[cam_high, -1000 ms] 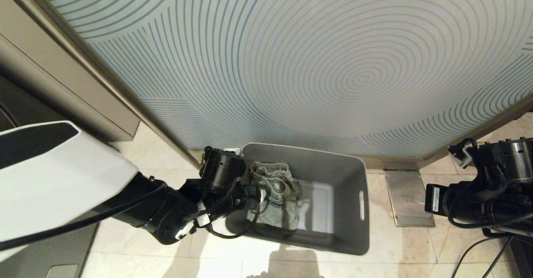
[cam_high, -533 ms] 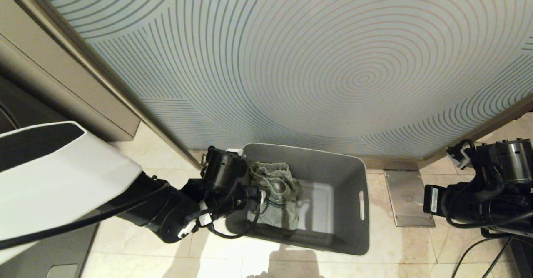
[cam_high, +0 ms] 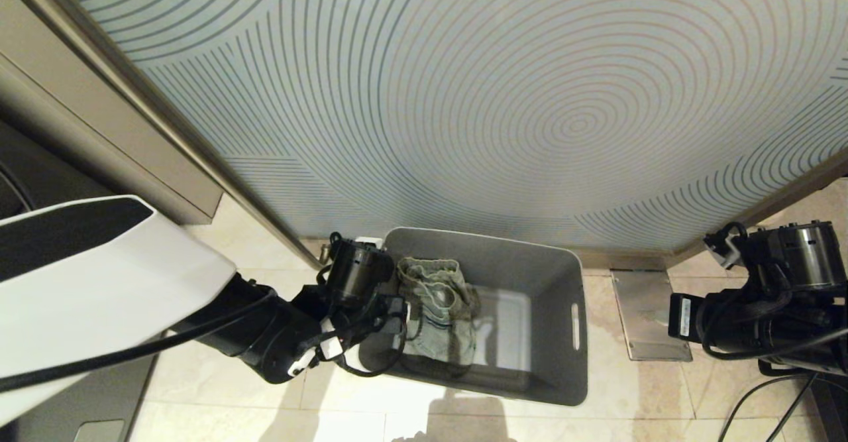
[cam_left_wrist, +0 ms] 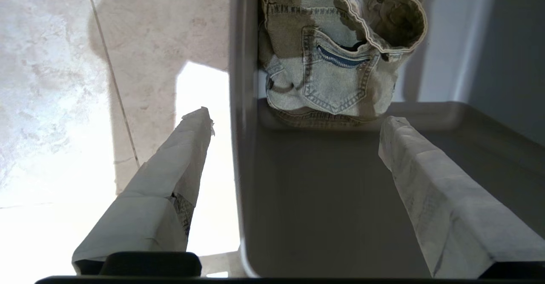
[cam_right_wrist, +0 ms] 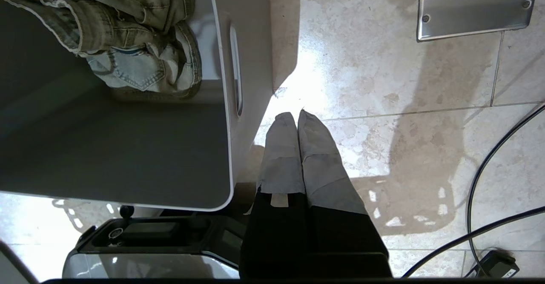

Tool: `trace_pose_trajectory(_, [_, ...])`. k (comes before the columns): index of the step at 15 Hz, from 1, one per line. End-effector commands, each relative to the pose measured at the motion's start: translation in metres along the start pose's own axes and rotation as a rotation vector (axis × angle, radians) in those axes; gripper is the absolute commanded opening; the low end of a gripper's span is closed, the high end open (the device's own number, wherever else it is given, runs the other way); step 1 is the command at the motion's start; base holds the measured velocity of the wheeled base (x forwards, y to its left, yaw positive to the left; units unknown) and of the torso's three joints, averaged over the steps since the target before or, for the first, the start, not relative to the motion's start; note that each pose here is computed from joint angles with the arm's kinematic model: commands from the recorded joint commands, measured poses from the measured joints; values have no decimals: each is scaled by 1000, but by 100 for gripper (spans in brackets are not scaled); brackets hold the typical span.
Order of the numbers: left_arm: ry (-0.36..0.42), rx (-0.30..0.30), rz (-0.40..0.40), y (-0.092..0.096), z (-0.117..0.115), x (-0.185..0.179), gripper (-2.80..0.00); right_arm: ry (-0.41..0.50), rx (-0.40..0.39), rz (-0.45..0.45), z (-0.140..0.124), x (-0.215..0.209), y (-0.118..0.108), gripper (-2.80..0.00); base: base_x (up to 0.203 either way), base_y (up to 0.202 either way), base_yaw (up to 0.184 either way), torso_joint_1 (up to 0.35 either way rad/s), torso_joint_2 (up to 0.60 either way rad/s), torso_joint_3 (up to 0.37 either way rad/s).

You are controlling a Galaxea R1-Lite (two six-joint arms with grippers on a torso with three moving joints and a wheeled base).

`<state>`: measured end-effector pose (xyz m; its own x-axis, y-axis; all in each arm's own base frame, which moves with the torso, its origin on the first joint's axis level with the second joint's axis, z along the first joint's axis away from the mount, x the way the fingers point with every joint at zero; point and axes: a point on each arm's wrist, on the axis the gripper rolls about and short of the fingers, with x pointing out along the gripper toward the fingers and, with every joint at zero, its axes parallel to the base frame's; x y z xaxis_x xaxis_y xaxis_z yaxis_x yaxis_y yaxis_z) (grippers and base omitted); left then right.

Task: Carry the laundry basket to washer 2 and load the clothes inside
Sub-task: Pick up the clothes basket and put it beside the washing machine

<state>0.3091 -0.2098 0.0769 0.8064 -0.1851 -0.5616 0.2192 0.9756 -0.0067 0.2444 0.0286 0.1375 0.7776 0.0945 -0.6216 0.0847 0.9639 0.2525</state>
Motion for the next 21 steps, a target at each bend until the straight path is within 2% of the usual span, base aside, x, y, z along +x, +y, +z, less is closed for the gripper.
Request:
trace_pose_trajectory(1, [15,6,7,-5,-7,19,0,9,1,-2,-1,4,0,-280,0,0,0,0,0,0])
trace_pose_trajectory(4, [3,30,13,-8,-13,43,0,-2,1,-1,0,7,0,-280,0,0,0,0,0,0])
trace_pose_trajectory(8, [-81,106,33,-8,-18,66,0,1,2,1,0,9,0,-280,0,0,0,0,0,0])
trace_pose_trajectory(11, [-72,108,48,-5,-21,70,0,1,3,1,-1,16,0,-280,0,0,0,0,0,0])
trace_pose_trajectory(17, [-76,105,46,-5,-20,68,0,-73,-1,27,4,41,1,-280,0,0,0,0,0,0])
trace_pose_trajectory(18, [-76,105,46,-4,-20,68,0,-73,2,29,4,42,2,0,0,0,0,0,0,0])
trace_pose_trajectory(21, [-75,105,46,-4,-20,68,0,-76,2,32,5,42,2,0,0,0,0,0,0,0])
